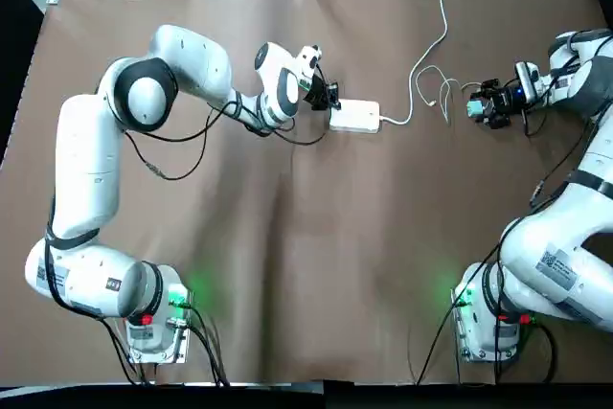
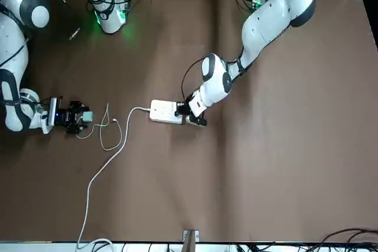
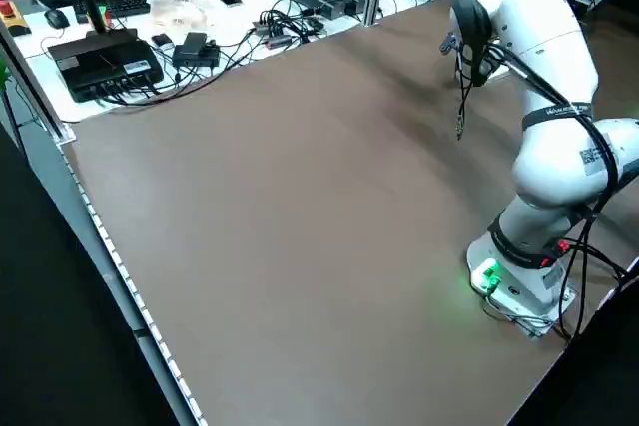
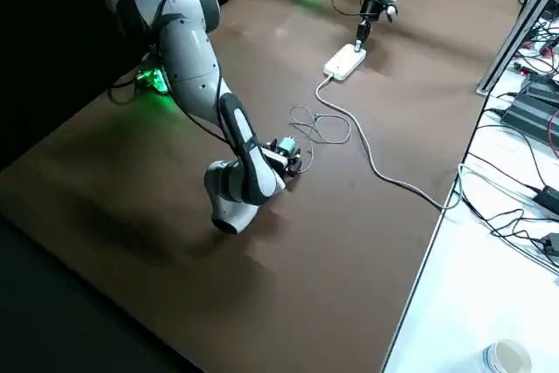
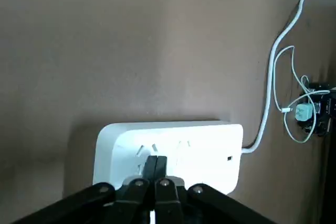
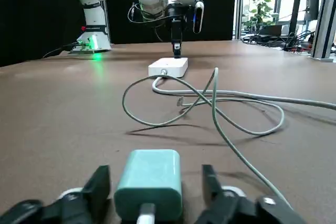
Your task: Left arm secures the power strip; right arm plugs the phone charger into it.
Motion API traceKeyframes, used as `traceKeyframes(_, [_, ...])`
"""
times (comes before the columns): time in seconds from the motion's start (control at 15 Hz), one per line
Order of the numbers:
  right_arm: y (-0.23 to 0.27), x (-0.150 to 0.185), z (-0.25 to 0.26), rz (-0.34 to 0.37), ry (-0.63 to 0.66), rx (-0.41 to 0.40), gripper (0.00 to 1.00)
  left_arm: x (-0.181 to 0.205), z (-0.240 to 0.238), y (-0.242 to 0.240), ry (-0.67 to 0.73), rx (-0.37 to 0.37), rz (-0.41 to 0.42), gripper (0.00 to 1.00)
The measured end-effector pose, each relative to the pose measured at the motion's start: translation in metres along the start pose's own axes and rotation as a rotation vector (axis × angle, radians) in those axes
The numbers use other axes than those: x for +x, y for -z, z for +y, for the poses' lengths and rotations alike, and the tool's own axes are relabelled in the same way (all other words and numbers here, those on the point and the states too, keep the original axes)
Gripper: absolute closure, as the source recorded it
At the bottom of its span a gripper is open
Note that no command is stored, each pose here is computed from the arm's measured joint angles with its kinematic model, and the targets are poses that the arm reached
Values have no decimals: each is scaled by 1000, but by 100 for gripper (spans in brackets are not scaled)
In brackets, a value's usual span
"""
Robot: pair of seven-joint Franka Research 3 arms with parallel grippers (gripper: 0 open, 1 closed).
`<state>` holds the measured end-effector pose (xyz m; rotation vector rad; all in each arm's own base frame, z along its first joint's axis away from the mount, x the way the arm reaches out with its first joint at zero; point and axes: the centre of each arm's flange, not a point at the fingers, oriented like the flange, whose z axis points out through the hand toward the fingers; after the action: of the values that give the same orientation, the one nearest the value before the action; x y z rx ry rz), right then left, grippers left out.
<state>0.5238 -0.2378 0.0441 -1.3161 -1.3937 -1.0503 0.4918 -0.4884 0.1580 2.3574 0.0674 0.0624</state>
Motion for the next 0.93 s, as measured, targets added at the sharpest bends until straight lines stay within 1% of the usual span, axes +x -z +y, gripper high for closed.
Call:
traceKeyframes(0.07, [0,0,0,0,0,0,22,0,0,0,0,0,0,99])
traceKeyframes(0.13, [0,0,0,0,0,0,23,0,0,0,0,0,0,99])
traceKeyframes(0.2, [0,0,0,-1,0,0,37,0,0,0,0,0,0,99])
traceKeyframes(0.27, [0,0,0,-1,0,0,45,0,0,0,0,0,0,99])
traceKeyframes(0.33, [0,0,0,-1,0,0,45,0,0,0,0,0,0,99])
traceKeyframes(0.4, [0,0,0,-1,0,0,48,0,0,0,0,0,0,99])
traceKeyframes(0.47, [0,0,0,-1,1,0,48,0,0,0,0,0,0,99])
traceKeyframes(0.53, [0,0,0,-1,5,-1,52,0,0,0,0,0,0,99])
traceKeyframes(0.93, [0,0,0,-1,11,-1,52,0,0,0,0,0,0,99])
